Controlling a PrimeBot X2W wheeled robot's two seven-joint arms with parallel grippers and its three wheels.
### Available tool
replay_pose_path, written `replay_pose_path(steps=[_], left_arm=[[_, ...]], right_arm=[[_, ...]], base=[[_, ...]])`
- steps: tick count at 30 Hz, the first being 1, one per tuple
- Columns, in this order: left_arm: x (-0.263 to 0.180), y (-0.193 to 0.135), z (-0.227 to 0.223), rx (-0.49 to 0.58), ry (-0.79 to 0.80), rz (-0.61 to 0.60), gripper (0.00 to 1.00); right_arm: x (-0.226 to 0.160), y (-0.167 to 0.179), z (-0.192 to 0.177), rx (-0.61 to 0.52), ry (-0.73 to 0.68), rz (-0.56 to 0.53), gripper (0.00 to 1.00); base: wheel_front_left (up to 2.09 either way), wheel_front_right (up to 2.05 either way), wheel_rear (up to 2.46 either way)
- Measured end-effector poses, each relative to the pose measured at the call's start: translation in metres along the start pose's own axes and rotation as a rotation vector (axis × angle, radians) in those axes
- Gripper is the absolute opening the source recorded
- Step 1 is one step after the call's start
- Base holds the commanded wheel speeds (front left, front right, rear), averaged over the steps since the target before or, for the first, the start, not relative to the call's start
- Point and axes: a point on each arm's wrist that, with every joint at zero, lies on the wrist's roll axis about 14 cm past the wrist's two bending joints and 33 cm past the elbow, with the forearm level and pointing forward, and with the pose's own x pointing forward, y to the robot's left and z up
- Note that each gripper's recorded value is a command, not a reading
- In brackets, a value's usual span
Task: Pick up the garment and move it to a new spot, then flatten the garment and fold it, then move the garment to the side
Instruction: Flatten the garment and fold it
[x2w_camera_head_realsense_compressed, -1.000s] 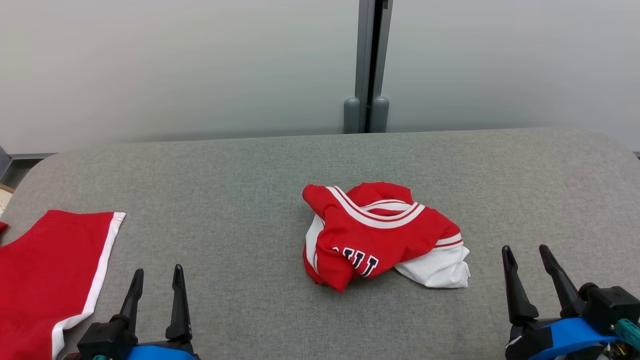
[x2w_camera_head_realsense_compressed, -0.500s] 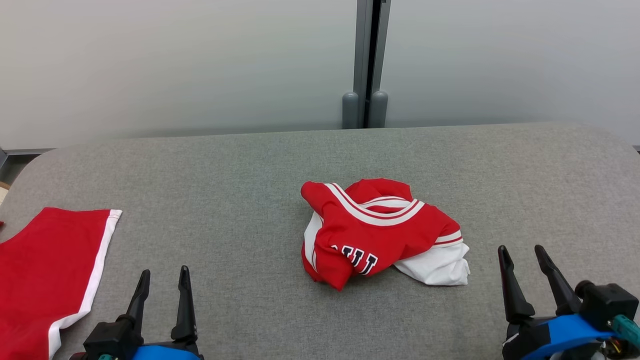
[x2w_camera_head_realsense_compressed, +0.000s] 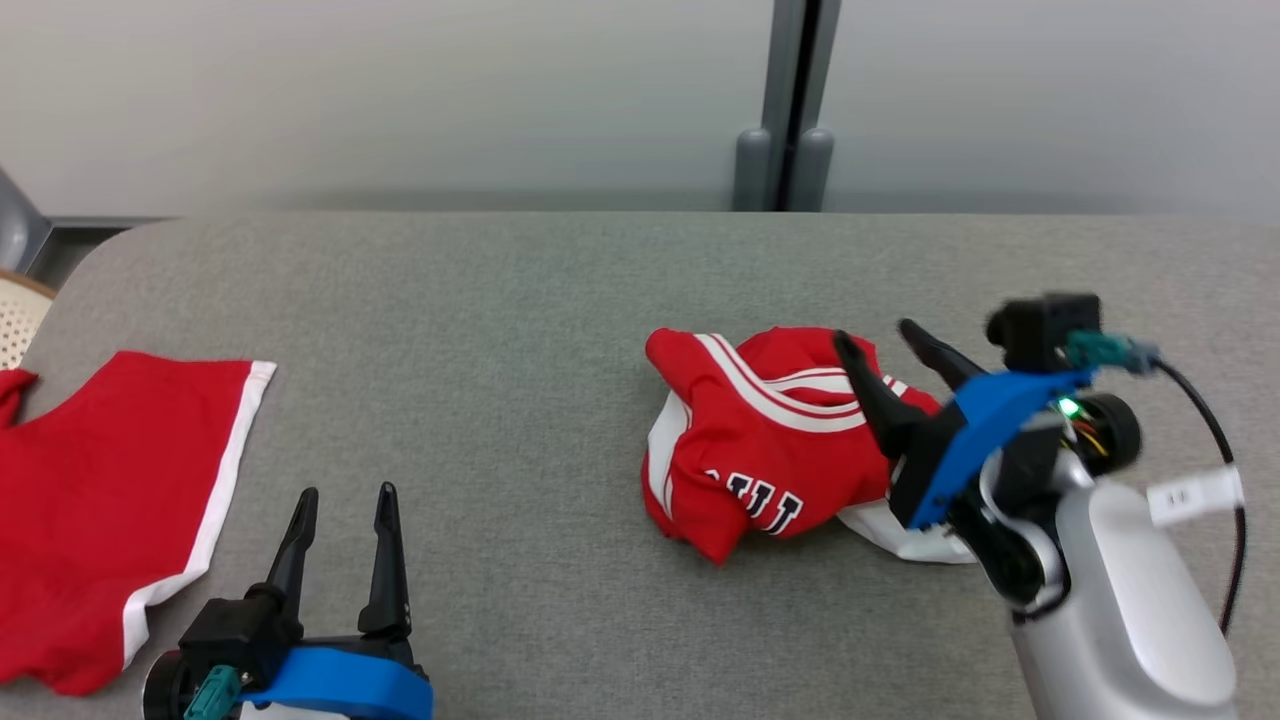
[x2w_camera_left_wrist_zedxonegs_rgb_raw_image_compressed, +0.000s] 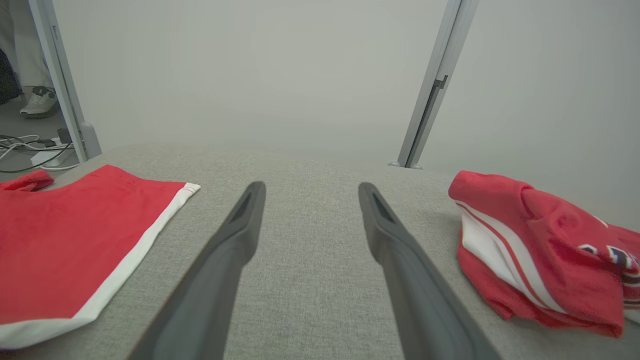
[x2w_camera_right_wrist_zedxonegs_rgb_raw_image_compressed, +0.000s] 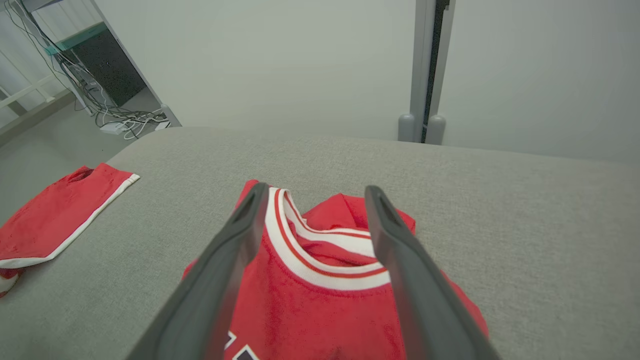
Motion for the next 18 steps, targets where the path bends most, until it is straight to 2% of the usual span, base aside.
replay_pose_path(steps=[5, 8, 14, 18], left_arm=[[0.002, 0.006, -0.002, -0.001, 0.006, 0.018, 1.00], [0.003, 0.012, -0.002, 0.000, 0.004, 0.037, 1.00], [0.001, 0.022, -0.004, 0.002, 0.013, 0.067, 1.00], [-0.001, 0.027, -0.006, 0.003, 0.021, 0.084, 1.00]], right_arm=[[0.040, 0.023, -0.023, 0.081, 0.209, 0.096, 1.00], [0.060, 0.037, -0.035, 0.073, 0.311, 0.136, 1.00], [0.083, 0.043, -0.072, 0.072, 0.502, 0.144, 1.00], [0.092, 0.053, -0.089, 0.103, 0.581, 0.166, 1.00]], base=[[0.00, 0.00, 0.00], [0.00, 0.00, 0.00], [0.00, 0.00, 0.00], [0.00, 0.00, 0.00]])
